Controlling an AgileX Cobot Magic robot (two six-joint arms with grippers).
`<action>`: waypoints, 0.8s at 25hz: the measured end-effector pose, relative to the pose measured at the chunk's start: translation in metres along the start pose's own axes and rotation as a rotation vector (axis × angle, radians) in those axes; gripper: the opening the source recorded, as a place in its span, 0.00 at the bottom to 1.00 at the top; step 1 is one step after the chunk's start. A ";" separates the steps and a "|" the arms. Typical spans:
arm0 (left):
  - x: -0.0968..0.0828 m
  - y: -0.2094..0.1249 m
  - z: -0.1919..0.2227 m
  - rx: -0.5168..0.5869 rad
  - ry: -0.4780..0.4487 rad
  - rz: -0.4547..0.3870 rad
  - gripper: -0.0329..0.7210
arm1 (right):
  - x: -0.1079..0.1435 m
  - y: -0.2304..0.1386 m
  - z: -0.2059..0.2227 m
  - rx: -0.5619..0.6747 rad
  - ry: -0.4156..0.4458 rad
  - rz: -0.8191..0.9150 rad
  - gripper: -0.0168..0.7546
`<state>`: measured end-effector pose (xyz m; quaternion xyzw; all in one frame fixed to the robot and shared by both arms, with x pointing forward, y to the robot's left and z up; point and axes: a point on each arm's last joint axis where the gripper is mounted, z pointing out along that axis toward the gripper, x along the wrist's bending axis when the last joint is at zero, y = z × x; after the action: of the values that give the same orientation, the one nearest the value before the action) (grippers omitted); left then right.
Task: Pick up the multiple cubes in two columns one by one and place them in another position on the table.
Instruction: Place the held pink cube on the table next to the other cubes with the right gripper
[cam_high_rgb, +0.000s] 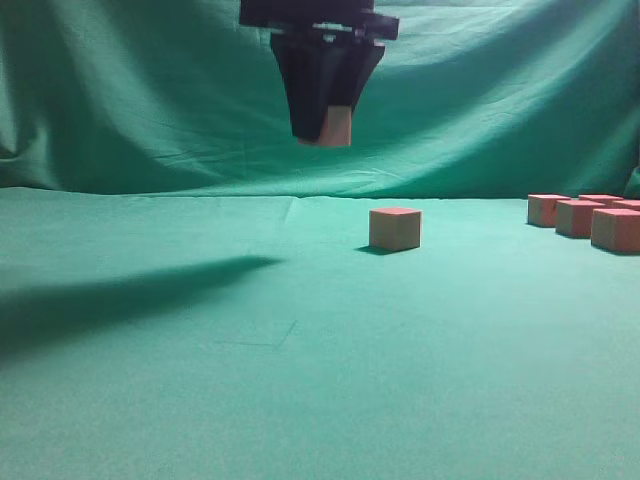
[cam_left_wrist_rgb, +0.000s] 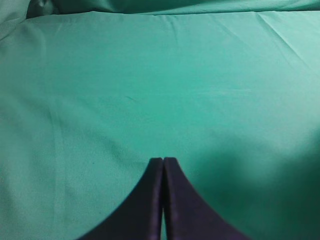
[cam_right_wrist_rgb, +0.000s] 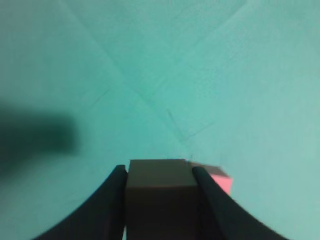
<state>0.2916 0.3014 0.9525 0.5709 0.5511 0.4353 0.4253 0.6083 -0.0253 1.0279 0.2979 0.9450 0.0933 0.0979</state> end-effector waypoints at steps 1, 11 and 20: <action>0.000 0.000 0.000 0.000 0.000 0.000 0.04 | -0.001 0.001 0.006 0.009 -0.001 -0.025 0.39; 0.000 0.000 0.000 0.000 0.000 0.000 0.04 | -0.003 0.011 0.030 -0.024 -0.020 -0.314 0.39; 0.000 0.000 0.000 0.000 0.000 0.000 0.04 | -0.008 0.009 0.044 -0.005 -0.014 -0.336 0.39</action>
<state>0.2916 0.3014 0.9525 0.5709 0.5511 0.4353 0.4253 0.6301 -0.0174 0.9885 0.1362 0.9805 0.0760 0.1196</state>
